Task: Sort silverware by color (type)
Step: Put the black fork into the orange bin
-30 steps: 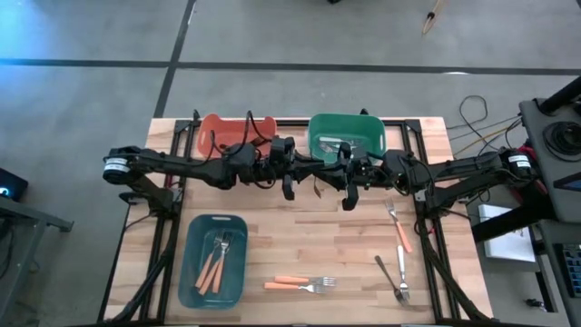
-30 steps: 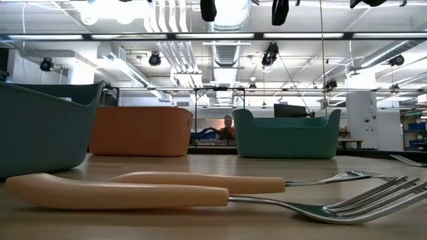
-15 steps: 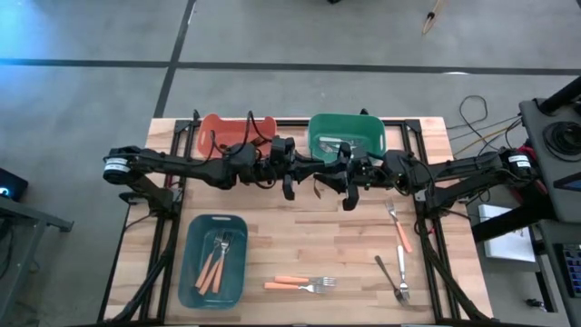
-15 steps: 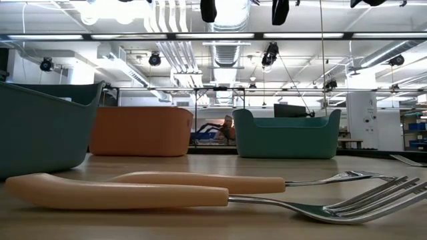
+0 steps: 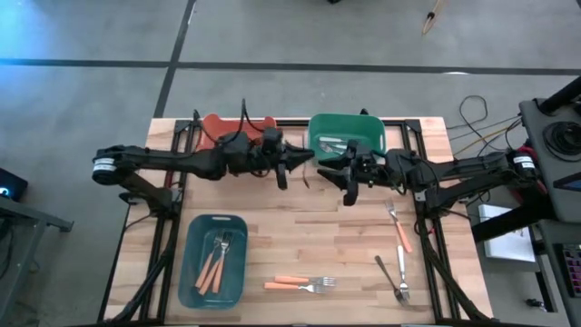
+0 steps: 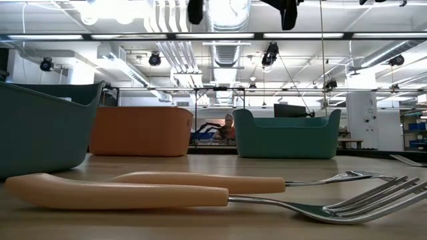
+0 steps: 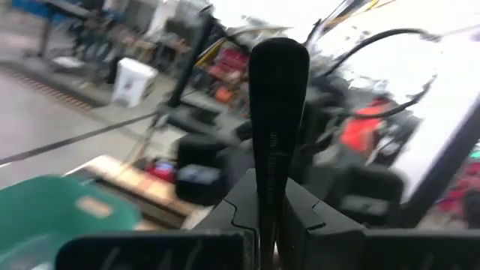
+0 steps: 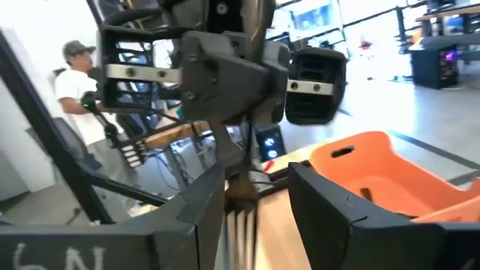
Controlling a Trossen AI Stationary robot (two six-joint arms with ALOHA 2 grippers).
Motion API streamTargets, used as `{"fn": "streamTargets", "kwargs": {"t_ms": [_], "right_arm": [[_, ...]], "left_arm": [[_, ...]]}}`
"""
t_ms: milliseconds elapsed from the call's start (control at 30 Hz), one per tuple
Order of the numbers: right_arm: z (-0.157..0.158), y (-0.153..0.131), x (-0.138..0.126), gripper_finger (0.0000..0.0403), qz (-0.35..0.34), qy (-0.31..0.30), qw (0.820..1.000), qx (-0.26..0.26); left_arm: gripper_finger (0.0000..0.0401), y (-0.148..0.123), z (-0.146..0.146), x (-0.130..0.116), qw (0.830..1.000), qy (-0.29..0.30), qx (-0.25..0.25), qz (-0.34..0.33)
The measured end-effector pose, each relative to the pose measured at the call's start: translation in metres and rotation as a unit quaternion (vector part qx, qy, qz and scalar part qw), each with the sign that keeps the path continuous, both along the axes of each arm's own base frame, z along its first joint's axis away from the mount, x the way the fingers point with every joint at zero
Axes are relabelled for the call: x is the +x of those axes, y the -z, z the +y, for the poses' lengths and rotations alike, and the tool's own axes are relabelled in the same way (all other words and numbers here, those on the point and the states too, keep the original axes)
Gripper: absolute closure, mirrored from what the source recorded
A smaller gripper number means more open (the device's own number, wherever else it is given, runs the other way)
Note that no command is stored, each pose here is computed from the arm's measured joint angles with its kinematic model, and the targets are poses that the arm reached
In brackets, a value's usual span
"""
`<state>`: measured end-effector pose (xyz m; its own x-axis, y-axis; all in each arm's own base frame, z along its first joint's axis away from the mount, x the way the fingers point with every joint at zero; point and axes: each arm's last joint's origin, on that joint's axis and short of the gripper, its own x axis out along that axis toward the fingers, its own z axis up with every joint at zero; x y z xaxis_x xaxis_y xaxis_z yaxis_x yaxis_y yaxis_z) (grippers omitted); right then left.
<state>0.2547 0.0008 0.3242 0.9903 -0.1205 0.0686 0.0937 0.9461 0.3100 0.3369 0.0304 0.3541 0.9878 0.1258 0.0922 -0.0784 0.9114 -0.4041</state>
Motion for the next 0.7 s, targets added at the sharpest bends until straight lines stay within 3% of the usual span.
{"fn": "streamTargets", "kwargs": {"t_ms": [100, 200, 333, 433, 600, 700], "right_arm": [[-0.001, 0.000, -0.004, 0.0265, 0.016, 0.010, 1.000, -0.006], [-0.002, 0.001, -0.006, 0.0267, 0.028, 0.014, 0.999, -0.010], [-0.007, 0.002, -0.008, 0.0268, 0.036, 0.023, 0.999, -0.011], [-0.011, 0.003, -0.008, 0.0266, 0.042, 0.031, 0.999, -0.011], [-0.017, 0.003, -0.008, 0.0268, 0.042, 0.043, 0.998, -0.010], [-0.019, 0.003, -0.008, 0.0271, 0.043, 0.048, 0.998, -0.009]], "left_arm": [[0.0399, -0.001, 0.019, -0.018, 0.997, -0.033, 0.009, 0.068], [0.0399, 0.002, 0.048, -0.044, 0.983, -0.093, 0.016, 0.155], [0.0398, 0.010, 0.090, -0.084, 0.948, -0.171, 0.006, 0.267], [0.0398, 0.023, 0.120, -0.111, 0.912, -0.224, -0.029, 0.342], [0.0397, 0.040, 0.154, -0.140, 0.865, -0.290, -0.106, 0.395], [0.0397, 0.047, 0.160, -0.144, 0.852, -0.294, -0.115, 0.419]]}}
